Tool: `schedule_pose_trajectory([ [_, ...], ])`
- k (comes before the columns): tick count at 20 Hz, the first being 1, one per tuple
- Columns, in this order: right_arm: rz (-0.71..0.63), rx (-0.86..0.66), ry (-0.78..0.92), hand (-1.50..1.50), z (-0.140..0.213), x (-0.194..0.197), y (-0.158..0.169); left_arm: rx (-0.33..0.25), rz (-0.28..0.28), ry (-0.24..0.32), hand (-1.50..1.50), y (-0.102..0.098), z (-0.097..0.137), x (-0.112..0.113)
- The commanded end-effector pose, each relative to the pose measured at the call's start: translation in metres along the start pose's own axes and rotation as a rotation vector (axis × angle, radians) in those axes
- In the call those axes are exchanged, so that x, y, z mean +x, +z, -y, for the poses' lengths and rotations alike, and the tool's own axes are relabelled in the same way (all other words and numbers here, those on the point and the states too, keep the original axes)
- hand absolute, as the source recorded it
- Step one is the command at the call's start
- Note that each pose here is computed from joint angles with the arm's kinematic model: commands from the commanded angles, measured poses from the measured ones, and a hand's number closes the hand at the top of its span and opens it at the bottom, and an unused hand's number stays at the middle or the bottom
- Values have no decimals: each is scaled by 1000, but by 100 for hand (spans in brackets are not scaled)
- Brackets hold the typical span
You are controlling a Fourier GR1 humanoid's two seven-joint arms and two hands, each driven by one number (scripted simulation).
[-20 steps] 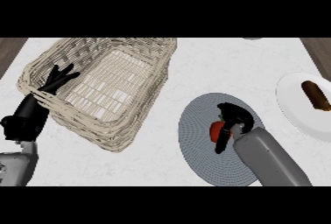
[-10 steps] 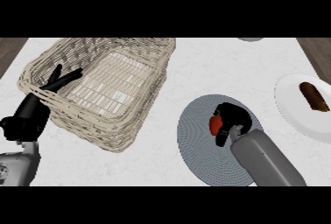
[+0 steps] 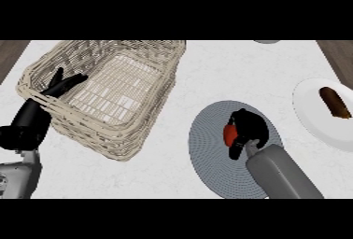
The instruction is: Pick the bell pepper from the placemat and place it in the basket
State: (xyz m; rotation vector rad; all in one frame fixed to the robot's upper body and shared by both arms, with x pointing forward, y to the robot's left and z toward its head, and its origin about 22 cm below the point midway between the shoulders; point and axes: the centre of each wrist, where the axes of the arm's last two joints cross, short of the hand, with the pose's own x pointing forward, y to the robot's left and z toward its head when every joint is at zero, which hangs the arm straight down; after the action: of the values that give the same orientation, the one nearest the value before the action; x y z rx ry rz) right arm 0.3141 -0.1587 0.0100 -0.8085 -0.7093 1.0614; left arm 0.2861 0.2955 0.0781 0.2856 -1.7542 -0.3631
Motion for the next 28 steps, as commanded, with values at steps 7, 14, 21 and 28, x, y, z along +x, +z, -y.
schedule_pose_trajectory([
  [7, 15, -345, -199, 150, 50, 1, 26, 1, -32, -14, 0, 1, -6, 0],
  [14, 300, -656, -654, 150, 120, 7, 81, 15, -45, -17, 0, 13, 6, -6],
  [21, 492, -692, -708, 150, 198, 54, 139, -15, -21, -5, 0, -4, 8, 10],
  [28, 586, -590, -721, 150, 263, 103, 192, -20, -29, -12, 0, 3, 2, -3],
])
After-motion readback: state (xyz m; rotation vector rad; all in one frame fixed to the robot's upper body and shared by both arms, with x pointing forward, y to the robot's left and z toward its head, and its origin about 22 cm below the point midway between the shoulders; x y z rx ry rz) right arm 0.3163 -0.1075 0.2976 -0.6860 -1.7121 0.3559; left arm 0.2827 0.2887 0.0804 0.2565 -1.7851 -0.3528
